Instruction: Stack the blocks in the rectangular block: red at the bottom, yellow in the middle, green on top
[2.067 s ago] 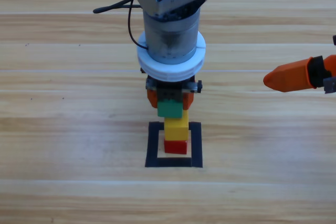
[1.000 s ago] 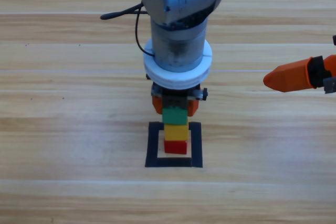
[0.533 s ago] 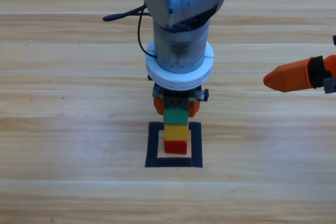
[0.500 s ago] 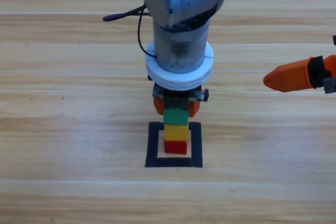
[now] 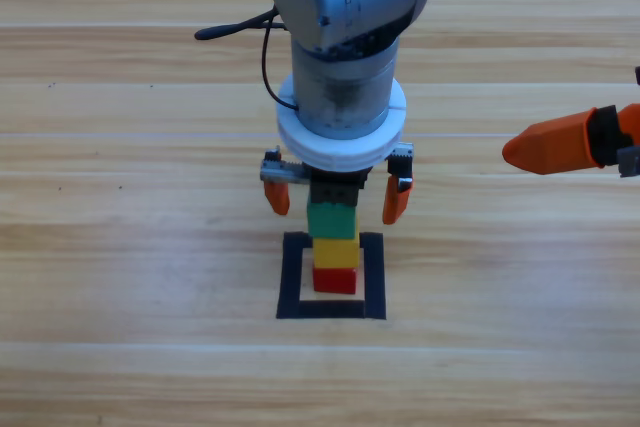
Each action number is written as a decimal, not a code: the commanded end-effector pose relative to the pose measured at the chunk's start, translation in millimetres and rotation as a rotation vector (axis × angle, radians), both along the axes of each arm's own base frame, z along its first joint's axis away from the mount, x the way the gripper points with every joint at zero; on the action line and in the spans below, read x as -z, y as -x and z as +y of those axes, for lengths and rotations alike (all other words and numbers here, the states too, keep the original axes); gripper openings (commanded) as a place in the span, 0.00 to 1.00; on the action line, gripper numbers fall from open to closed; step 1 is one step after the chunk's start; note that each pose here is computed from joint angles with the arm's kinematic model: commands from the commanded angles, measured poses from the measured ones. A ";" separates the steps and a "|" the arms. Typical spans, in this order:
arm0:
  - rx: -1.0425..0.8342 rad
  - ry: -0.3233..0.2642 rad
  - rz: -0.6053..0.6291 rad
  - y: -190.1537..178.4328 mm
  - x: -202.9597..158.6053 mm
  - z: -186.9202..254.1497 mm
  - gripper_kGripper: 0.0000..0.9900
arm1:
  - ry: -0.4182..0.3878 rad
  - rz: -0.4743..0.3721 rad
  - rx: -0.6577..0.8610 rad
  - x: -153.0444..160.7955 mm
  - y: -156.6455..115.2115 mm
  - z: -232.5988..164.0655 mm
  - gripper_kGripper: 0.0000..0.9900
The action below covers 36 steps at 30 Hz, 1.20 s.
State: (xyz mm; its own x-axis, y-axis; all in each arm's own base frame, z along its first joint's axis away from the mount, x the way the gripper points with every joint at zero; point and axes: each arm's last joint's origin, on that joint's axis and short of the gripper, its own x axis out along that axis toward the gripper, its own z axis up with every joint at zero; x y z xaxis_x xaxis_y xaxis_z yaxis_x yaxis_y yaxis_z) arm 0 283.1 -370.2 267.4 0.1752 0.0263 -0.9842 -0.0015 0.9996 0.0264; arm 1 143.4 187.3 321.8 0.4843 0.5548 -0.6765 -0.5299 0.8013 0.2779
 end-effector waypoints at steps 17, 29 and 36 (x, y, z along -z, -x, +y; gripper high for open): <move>0.136 0.171 -0.456 113.7 -169.3 48.5 1.00 | 0.040 0.028 -0.039 10.1 2.1 8.6 1.00; 0.231 0.227 -0.621 187.4 -99.0 162.8 1.00 | 0.080 -0.006 -0.083 12.7 11.9 17.7 1.00; 0.257 0.240 -0.653 198.3 -82.0 197.9 1.00 | 0.081 -0.007 -0.093 12.7 13.8 18.9 1.00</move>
State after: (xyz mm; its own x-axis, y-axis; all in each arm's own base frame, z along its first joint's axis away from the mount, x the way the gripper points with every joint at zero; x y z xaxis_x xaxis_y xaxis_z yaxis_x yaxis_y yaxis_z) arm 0 92.2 -183.4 356.8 0.6934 -0.2858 -0.6615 0.2688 0.9543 -0.1306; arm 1 132.8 199.4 317.5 0.4547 0.5631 -0.6901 -0.5851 0.7730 0.2453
